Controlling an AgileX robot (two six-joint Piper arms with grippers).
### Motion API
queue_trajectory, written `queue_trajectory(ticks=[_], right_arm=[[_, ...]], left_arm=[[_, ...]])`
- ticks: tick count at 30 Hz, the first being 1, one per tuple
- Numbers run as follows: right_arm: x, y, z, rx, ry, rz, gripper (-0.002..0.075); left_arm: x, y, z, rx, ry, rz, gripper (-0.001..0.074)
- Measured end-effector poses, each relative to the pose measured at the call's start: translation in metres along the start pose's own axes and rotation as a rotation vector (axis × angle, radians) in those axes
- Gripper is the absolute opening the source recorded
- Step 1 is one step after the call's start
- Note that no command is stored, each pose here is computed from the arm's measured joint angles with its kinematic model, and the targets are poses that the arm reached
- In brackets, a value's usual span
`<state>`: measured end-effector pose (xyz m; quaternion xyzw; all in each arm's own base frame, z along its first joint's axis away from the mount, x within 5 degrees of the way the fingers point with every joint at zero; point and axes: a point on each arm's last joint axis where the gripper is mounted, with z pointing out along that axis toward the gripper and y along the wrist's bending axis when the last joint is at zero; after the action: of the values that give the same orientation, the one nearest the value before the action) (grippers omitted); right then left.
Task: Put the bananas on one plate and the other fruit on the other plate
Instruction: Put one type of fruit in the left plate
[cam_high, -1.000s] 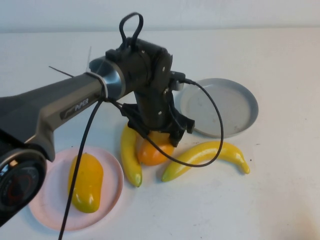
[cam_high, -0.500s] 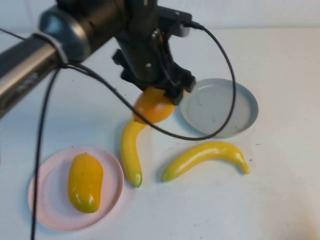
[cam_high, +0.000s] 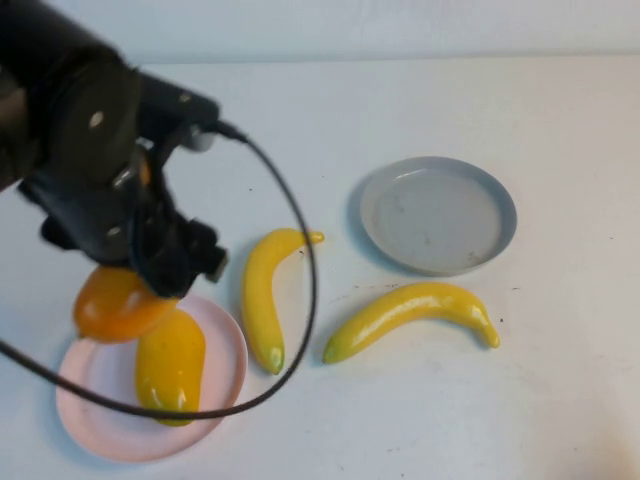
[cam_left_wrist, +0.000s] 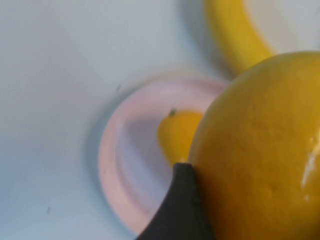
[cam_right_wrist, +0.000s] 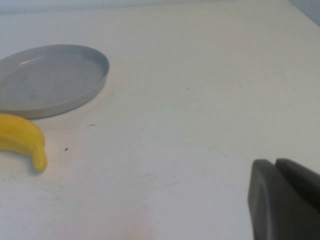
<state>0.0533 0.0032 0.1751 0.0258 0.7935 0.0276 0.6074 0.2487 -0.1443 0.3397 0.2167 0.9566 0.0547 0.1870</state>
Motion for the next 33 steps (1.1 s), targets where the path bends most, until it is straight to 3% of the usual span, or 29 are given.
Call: queue_trajectory(ticks=[8, 14, 33], right_arm=[[0.000, 0.000, 0.000, -0.001, 0.000, 0.002, -0.0018], [0.000, 0.000, 0.000, -0.001, 0.000, 0.004, -0.0018], [0.000, 0.000, 0.000, -0.001, 0.000, 0.004, -0.0018]], left_arm=[[0.038, 0.043, 0.040, -0.050, 0.179, -0.205, 0.0529], [0.049, 0.063, 0.060, 0.003, 0.193, -0.353, 0.0529], [0.037, 0.060, 0.127, 0.032, 0.300, -0.319, 0.0531]])
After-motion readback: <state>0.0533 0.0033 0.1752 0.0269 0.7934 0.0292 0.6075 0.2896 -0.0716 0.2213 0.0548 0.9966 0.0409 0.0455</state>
